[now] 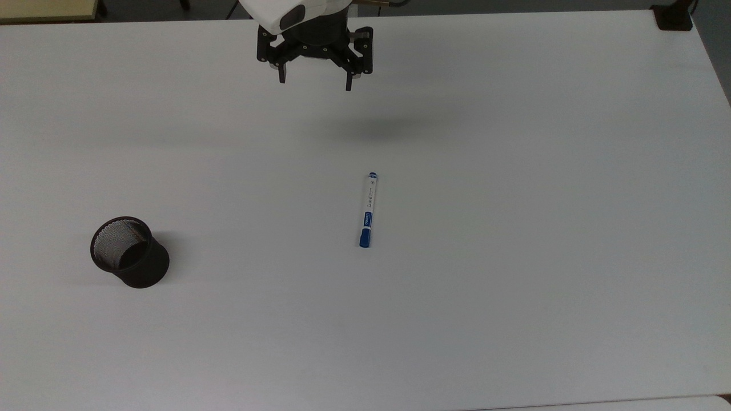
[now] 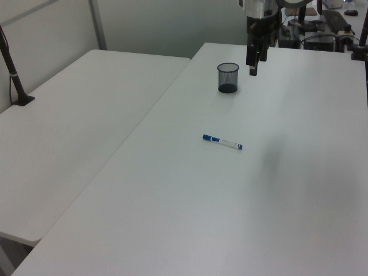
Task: Insert the marker
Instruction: 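Move the gripper down toward the blue-capped white marker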
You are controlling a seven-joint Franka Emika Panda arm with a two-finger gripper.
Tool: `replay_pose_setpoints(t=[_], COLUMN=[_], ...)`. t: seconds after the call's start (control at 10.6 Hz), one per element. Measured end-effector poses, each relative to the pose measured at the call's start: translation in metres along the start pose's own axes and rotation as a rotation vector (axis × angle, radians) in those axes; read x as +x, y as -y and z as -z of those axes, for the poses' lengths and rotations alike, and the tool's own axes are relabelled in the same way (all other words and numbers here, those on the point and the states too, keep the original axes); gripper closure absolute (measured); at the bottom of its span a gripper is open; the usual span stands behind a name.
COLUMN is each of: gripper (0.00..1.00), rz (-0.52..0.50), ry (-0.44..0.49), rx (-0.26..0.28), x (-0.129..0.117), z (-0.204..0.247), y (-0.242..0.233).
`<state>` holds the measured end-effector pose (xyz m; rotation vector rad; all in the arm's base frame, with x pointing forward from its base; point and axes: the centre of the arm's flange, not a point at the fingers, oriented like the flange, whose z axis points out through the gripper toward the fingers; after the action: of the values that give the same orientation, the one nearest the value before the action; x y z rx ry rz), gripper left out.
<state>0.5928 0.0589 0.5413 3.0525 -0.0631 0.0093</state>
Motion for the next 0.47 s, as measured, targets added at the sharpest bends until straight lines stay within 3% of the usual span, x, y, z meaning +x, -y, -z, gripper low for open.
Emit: replay_pose_setpoints(t=[0.47], gripper=[0.00], rz=[0.000], ry=[0.003], rx=[0.000], x=[-0.0001], z=[-0.0015], y=[0.0001])
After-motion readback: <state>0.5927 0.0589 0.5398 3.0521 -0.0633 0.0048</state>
